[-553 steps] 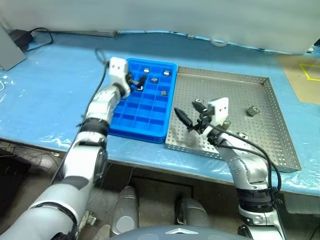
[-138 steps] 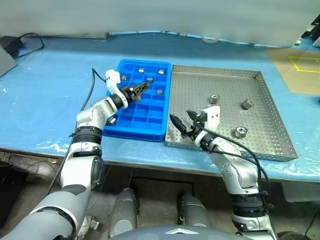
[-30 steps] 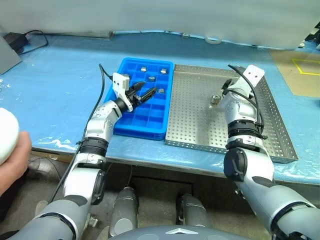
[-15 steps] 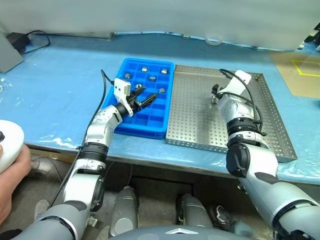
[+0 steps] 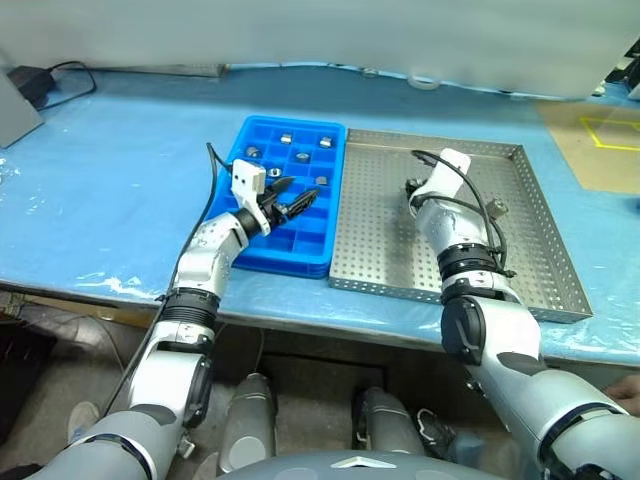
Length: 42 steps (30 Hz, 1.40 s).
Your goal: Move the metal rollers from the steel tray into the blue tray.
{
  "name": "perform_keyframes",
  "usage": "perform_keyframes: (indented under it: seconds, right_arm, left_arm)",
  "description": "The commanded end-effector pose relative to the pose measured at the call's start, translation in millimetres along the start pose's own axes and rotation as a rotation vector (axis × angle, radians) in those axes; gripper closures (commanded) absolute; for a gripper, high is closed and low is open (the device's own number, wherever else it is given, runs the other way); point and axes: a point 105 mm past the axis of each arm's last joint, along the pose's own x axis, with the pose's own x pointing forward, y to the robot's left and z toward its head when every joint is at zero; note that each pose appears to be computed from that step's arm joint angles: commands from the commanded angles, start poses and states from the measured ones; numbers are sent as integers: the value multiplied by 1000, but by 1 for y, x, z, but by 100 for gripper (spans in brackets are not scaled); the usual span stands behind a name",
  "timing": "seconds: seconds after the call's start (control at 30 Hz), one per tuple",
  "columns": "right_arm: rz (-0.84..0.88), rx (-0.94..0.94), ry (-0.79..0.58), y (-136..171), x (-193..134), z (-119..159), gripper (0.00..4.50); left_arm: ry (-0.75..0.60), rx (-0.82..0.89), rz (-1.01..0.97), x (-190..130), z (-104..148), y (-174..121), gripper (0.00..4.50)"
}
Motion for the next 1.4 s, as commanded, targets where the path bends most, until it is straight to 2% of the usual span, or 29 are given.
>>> perform_keyframes:
  seconds: [0.03,0.17,0.23,0.3,0.43,0.73,0.97,1.27,1.3,1.4]
  right_arm:
    - [360,36,-238,67,-24,52,289]
    - [709,14,-279,125,-60,50,289]
    - [814,4,-271,140,-72,45,289]
    - [875,-63,-203,151,-78,30,289]
    - [866,-199,-110,153,-73,7,289]
    - [832,-272,-61,146,-67,-5,289]
    - [859,-327,-47,159,-70,-13,289]
    - [810,-382,-14,160,-58,-22,289]
    - [812,-374,-15,160,-58,-21,214]
    - [822,-353,-25,162,-59,-19,122]
  left_arm:
    - [-154,-2,256,-9,44,48,70]
    - [-260,-79,506,-35,72,99,70]
    - [-267,-70,575,-45,76,113,70]
    - [-274,-66,615,-54,77,122,70]
    - [-280,-84,621,-60,72,124,70]
    - [-267,-127,572,-53,62,115,70]
    - [-261,-135,551,-47,61,113,70]
    - [-246,-111,531,-48,58,109,70]
    - [-242,-110,528,-48,57,108,70]
    - [-236,-114,525,-48,54,107,70]
